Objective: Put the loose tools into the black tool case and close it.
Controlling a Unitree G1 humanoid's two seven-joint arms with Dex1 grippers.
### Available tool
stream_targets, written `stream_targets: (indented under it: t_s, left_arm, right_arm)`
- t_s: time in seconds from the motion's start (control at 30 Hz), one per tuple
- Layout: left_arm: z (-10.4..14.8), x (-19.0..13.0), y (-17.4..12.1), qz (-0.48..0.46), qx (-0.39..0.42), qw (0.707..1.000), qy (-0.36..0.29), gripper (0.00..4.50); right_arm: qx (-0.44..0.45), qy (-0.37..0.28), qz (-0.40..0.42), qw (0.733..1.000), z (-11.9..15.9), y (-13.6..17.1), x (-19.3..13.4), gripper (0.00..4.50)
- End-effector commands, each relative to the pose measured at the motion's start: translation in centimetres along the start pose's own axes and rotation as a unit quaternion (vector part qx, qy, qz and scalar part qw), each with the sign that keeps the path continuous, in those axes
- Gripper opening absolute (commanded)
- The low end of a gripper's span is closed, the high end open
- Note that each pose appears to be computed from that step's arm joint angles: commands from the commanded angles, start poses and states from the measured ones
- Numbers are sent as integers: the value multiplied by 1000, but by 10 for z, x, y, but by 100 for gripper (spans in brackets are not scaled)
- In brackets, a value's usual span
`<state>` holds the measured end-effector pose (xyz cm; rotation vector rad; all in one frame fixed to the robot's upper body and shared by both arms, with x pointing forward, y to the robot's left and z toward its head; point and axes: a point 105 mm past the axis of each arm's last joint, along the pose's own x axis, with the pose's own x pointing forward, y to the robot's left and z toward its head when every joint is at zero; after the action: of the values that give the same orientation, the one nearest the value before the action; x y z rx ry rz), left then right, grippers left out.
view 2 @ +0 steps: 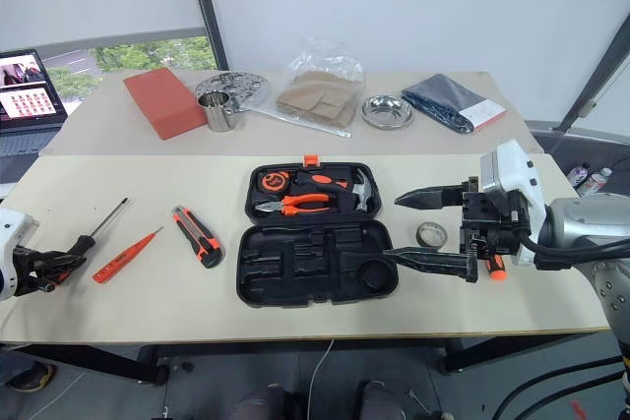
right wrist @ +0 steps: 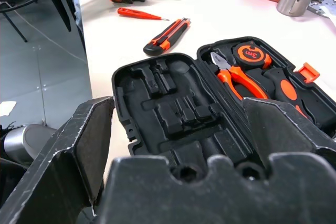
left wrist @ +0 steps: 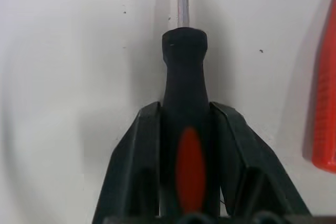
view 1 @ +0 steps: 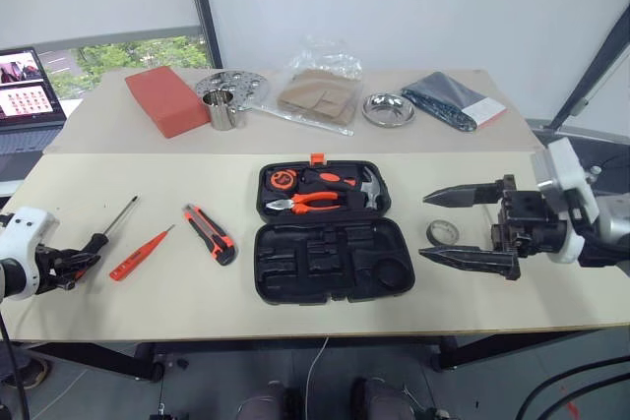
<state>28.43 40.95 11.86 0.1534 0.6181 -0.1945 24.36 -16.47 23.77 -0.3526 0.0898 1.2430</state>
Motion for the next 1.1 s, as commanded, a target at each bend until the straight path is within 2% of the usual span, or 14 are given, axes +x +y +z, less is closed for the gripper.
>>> stream_targets:
  t_s: [0.03,0.13,0.17,0.27,0.33,0.5,0.57,0.67,0.9,0.97,1.07,1.1]
  left_arm:
    - [49,-11,-8,-23,53,996,-72,93]
    - [101,-17,-44,-93,126,978,-139,93]
    - [110,-19,-53,-110,139,972,-151,93]
    - [150,-19,-136,-266,211,920,-198,93]
    - [155,-8,-183,-333,261,888,-181,93]
    - [149,32,-250,-401,352,837,-126,93]
    - [146,45,-267,-418,367,825,-95,93]
    - [131,62,-271,-424,406,809,-45,93]
    - [129,78,-275,-424,420,802,-29,93]
    - [131,77,-279,-434,413,800,-34,195]
    - [139,75,-284,-438,404,802,-48,289]
    - [144,73,-286,-440,399,803,-56,334]
  right_arm:
    - [-7,14,-8,1000,0,1,-4,450]
    - [11,19,-15,1000,-5,1,-8,450]
    - [12,19,-16,1000,-5,1,-8,450]
    - [11,32,-37,999,-10,-1,-13,450]
    - [10,42,-54,998,-15,-2,-16,450]
    - [21,45,-82,995,-24,2,-16,450]
    - [22,44,-92,995,-25,5,-17,450]
    - [23,39,-110,993,-25,6,-18,450]
    - [24,35,-138,989,-25,8,-22,450]
    - [25,34,-144,989,-26,8,-22,450]
    - [27,31,-146,989,-26,9,-22,450]
    - [28,29,-145,989,-26,9,-22,450]
